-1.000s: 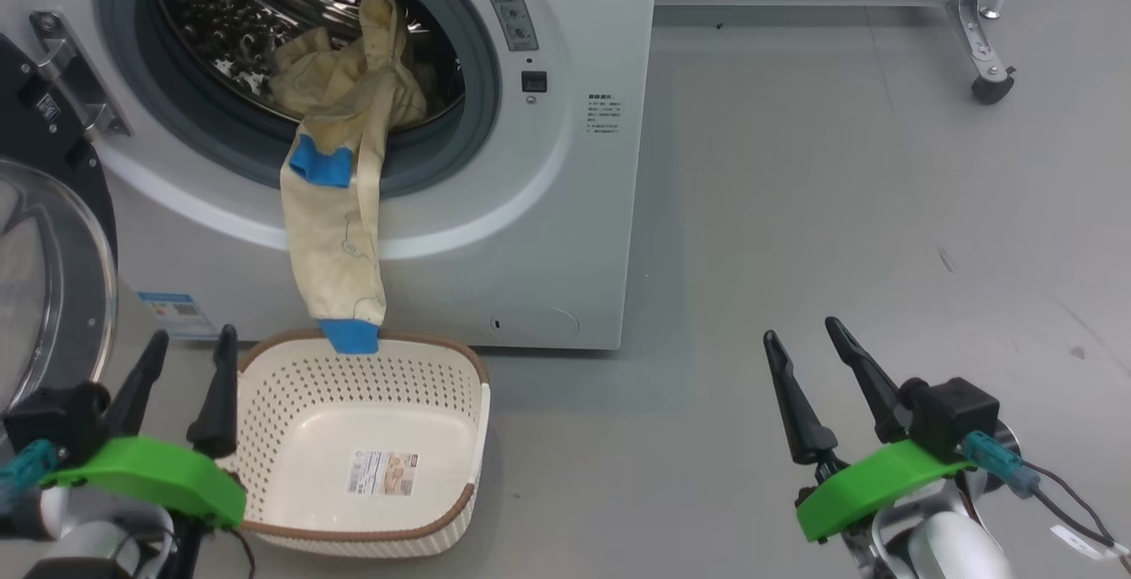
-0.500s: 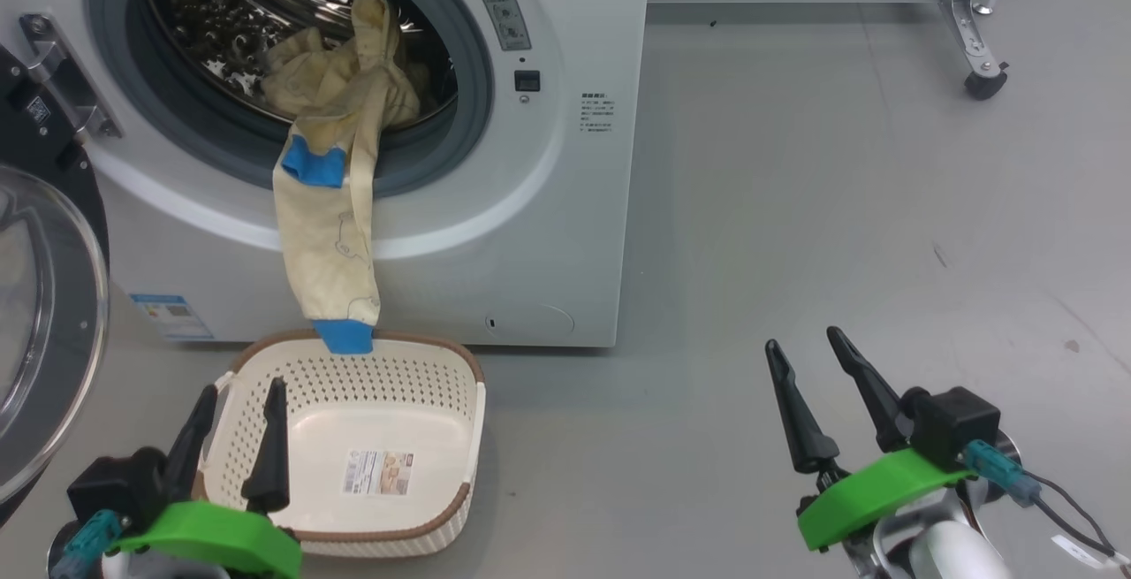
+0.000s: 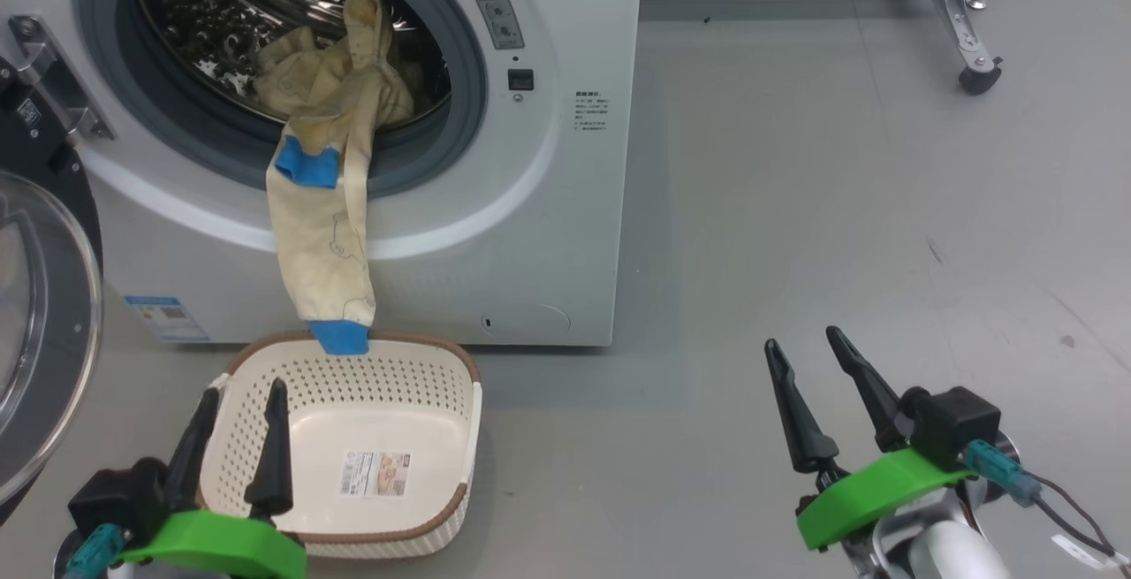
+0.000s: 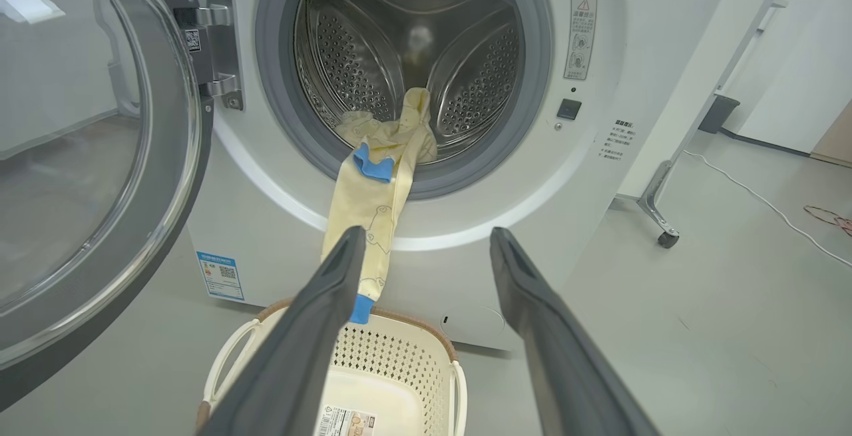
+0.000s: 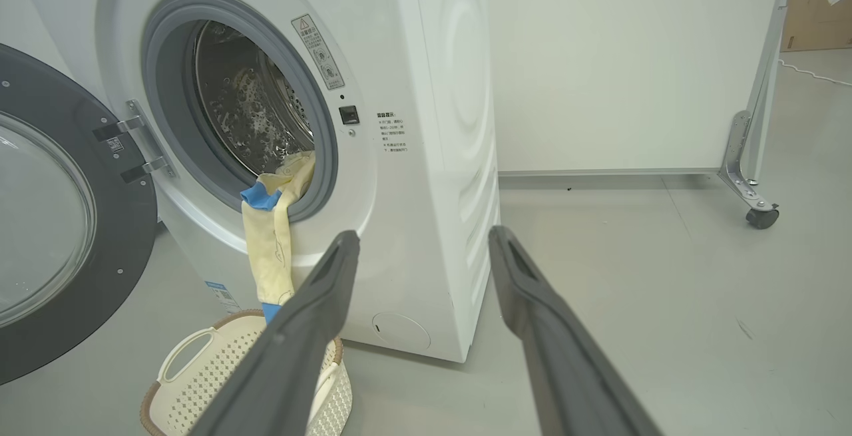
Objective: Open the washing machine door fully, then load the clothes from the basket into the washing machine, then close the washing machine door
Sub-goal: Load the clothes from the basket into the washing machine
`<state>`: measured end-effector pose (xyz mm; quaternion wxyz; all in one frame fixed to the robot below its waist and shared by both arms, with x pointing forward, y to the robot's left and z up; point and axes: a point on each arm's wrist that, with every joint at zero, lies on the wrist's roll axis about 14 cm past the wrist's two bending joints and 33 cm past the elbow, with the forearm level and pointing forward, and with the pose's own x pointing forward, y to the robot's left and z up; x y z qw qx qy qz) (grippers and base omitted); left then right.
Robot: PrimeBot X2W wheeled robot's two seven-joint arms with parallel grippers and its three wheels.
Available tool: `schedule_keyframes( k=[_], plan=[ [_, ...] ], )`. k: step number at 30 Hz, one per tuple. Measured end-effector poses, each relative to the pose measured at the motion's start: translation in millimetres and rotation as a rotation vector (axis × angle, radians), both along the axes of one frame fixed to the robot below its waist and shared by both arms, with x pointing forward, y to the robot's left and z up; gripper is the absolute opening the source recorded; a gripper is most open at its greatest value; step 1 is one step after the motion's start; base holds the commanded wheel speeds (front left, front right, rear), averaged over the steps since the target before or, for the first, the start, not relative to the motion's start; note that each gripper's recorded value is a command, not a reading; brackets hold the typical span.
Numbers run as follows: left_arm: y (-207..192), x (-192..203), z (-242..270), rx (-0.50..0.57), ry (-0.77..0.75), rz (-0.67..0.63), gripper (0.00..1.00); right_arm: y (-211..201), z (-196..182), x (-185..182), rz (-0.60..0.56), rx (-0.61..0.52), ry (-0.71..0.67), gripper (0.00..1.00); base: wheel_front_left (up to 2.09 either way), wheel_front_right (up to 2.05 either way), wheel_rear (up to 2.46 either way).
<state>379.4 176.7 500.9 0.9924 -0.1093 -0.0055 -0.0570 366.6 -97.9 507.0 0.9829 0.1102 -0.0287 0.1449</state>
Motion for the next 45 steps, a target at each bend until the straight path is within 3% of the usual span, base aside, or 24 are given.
schedule_keyframes(
  k=[19, 20, 34, 45],
  plan=[
    [1.7, 3.2, -7.1, -0.005, 0.005, 0.007, 1.0, -0.4, -5.4, 1.1, -0.001, 0.0, 0.016, 1.0, 0.0, 0.0, 0.0],
    [3.2, 15.5, -34.4, -0.012, 0.08, 0.002, 1.0, -0.9, -23.9, 11.3, -0.003, 0.002, 0.07, 1.0, 0.0, 0.0, 0.0],
    [6.9, 104.2, -82.3, -0.085, 0.195, -0.002, 1.0, 2.5, -62.2, 57.7, 0.014, -0.035, 0.139, 1.0, 0.0, 0.0, 0.0],
    [-0.8, 182.9, -127.5, -0.08, 0.301, -0.04, 1.0, -7.9, -108.6, 72.8, -0.008, -0.051, 0.239, 1.0, 0.0, 0.0, 0.0]
  ],
)
